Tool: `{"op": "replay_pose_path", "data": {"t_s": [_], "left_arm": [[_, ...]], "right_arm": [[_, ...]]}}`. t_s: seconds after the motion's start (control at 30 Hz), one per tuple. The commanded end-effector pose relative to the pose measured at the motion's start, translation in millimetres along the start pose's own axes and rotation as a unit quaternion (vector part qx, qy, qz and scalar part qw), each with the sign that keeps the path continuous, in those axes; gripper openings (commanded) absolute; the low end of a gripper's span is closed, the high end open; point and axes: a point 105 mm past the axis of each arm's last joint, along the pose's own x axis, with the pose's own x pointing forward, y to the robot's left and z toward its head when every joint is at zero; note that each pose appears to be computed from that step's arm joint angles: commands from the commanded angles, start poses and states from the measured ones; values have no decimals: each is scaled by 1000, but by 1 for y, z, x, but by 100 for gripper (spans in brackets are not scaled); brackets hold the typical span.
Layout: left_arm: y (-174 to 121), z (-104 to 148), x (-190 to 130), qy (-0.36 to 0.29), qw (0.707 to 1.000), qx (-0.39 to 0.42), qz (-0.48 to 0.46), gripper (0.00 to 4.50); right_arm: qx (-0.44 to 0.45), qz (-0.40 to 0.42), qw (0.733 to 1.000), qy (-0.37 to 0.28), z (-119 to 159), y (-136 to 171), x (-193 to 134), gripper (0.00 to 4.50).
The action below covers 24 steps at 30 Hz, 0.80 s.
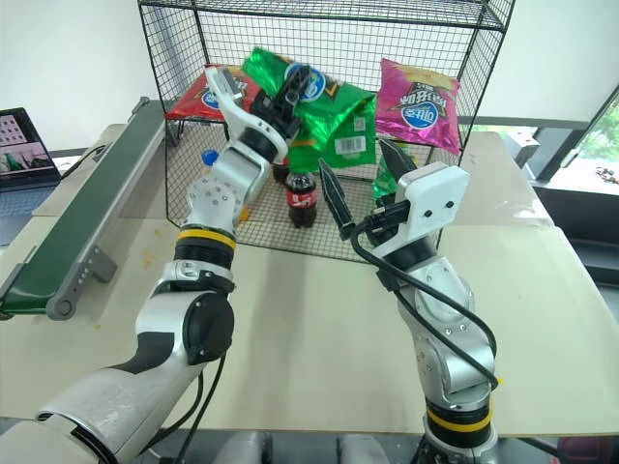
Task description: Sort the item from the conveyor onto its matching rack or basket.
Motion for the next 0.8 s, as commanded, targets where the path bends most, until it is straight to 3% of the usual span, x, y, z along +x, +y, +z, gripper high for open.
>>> {"op": "replay_pose_path", "data": {"t_s": [0.03,0.23,0.43,0.67,0.8], "left_arm": [[-29,29,11,-30,998,33,-36,3],[-40,49,17,-54,997,49,-41,3],[-44,50,21,-62,996,46,-50,3],[-33,38,24,-59,995,69,-41,3],[-20,14,22,-27,998,52,-21,3]], "right_arm": [[-7,4,1000,-26,12,2,1,450],[-7,6,1000,-27,12,2,1,450],[-9,6,1000,-29,12,2,2,450],[-13,5,999,-32,14,3,3,450],[-13,5,999,-33,15,4,3,450]]}}
